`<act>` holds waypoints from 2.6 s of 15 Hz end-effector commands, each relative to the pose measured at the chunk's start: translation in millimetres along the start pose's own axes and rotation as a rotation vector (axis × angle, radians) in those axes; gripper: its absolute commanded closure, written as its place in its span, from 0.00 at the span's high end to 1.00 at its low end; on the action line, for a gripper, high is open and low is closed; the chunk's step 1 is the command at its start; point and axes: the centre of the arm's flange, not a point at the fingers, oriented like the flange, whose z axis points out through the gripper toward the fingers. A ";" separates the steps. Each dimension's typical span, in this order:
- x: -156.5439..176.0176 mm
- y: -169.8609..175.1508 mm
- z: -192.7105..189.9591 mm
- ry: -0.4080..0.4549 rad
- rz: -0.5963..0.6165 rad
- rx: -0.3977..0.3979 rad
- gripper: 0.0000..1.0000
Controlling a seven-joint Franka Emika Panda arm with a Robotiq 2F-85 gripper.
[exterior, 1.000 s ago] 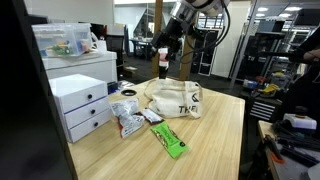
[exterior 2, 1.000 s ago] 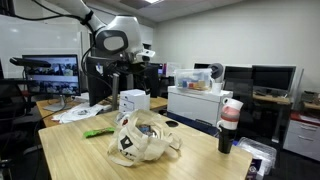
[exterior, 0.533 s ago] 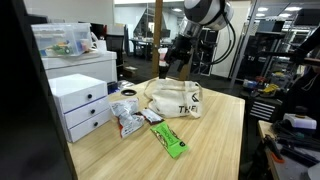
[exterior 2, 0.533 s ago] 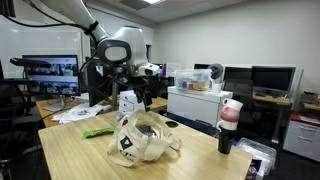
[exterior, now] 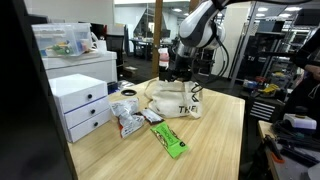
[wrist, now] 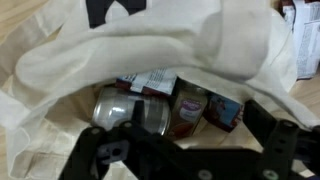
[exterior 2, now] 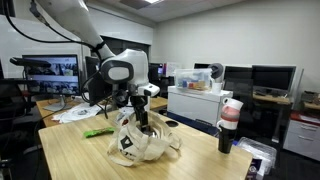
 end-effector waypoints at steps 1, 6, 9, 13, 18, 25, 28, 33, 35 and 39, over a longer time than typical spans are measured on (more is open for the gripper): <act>0.5 -6.1 14.0 -0.003 0.119 0.012 1.00; 2.1 -8.7 17.7 0.023 0.281 0.042 1.00; 0.8 0.7 10.3 0.006 0.346 0.018 1.00; 1.2 14.1 9.7 -0.001 0.399 0.001 1.00; 8.2 15.6 19.6 0.027 0.449 0.010 1.00; 18.2 0.4 48.5 0.058 0.440 0.012 1.00; 21.1 -9.8 56.5 0.070 0.417 0.018 1.00; 23.6 -33.9 67.1 0.088 0.382 0.037 1.00; 23.5 -42.6 72.9 0.092 0.366 0.038 1.00; 25.5 -43.3 83.6 0.085 0.361 0.026 1.00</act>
